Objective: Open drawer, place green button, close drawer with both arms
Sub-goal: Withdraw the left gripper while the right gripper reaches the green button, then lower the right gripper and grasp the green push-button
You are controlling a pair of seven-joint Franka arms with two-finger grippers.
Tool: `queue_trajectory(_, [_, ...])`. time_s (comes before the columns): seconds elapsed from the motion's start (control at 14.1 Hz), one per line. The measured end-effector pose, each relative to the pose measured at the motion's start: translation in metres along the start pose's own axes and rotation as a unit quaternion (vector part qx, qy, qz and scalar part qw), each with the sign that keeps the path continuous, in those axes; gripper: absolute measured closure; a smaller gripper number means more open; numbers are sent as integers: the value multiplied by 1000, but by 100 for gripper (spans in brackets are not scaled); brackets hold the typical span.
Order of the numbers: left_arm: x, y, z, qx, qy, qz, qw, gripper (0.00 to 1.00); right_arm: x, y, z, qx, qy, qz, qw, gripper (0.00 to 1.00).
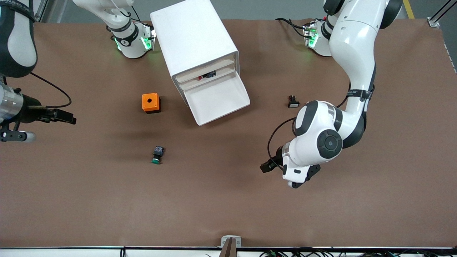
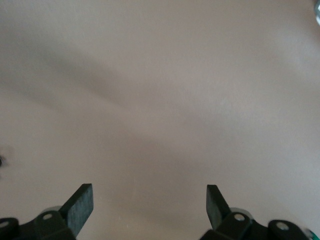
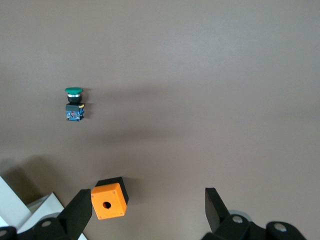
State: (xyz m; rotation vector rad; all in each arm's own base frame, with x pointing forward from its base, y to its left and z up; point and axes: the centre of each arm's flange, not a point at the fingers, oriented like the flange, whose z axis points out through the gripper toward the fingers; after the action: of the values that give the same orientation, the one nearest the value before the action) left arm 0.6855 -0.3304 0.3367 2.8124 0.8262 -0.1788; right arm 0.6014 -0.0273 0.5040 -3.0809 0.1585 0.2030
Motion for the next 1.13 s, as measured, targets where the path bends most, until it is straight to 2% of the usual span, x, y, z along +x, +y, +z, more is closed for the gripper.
queue_trajectory(0.35, [9, -2, -11, 12, 50, 2, 999, 0, 6, -33, 13, -3, 9, 27, 1000, 0])
queue_trajectory(0.57, [11, -4, -10, 16, 58, -45, 997, 0, 11, -63, 31, -3, 24, 40, 999, 0])
queue_trajectory(0.78, [14, -8, -8, 18, 58, -91, 994, 0, 18, -100, 78, -3, 43, 49, 998, 0])
queue_trajectory(0.92, [17, -12, -4, 24, 62, -112, 991, 0, 20, -126, 112, -5, 45, 63, 997, 0])
queue_trajectory(1.13, [21, -18, -1, 48, 85, -114, 989, 0, 21, -151, 144, -9, 45, 70, 997, 0])
